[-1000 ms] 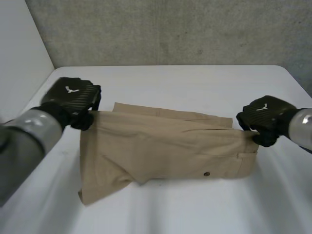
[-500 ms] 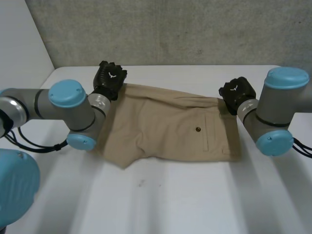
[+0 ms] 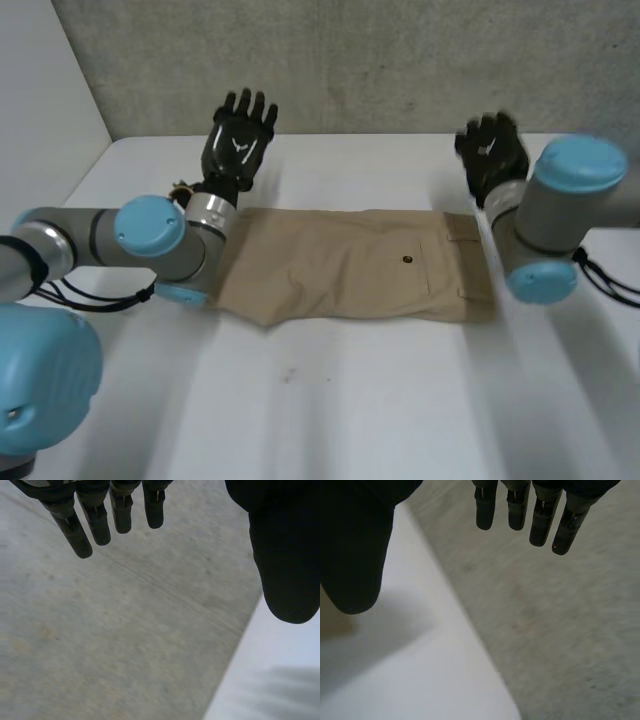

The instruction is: Fold the shorts.

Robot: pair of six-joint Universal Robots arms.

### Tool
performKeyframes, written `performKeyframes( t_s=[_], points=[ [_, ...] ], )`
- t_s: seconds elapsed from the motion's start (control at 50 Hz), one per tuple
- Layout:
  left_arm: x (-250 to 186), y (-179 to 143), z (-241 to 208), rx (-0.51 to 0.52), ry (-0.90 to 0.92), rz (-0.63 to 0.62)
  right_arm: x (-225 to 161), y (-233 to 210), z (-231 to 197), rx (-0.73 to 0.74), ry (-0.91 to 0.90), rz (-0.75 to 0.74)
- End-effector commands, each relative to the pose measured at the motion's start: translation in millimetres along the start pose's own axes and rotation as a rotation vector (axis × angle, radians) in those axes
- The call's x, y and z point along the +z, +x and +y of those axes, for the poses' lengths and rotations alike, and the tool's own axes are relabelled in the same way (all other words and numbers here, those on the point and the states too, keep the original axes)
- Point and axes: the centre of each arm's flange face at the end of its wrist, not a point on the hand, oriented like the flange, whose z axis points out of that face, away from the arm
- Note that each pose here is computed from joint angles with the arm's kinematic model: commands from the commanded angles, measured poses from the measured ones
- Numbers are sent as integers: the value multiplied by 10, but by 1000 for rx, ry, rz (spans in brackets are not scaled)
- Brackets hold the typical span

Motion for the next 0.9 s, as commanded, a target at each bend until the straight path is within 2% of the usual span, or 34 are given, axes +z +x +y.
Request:
performKeyframes(
  t_s=[0.02,0.1,0.18,0.24,0.32,0.34,0.46,0.6,0.9],
  points=[
    [-61,-419,-500,-46,9,-79,-261,557,-614,268,120,53],
    [-268,-636,-752,-128,-48,-117,-515,637,-692,277,74,8],
    [-528,-698,-896,-226,-132,-80,-766,585,-580,289,-49,-68],
    [-691,-690,-933,-294,-198,-46,-1002,396,-365,321,-199,-163],
    [-976,-616,-923,-412,-336,11,-1166,279,-172,402,-301,-208],
    [-1071,-604,-935,-457,-381,24,-1190,264,-130,419,-316,-213],
    [-1350,-569,-959,-559,-502,53,-1313,120,91,490,-365,-285],
    [-1550,-505,-940,-572,-558,74,-1253,-90,361,498,-361,-304],
    [-1640,-453,-895,-575,-592,82,-1127,-280,621,486,-380,-309]
  ],
)
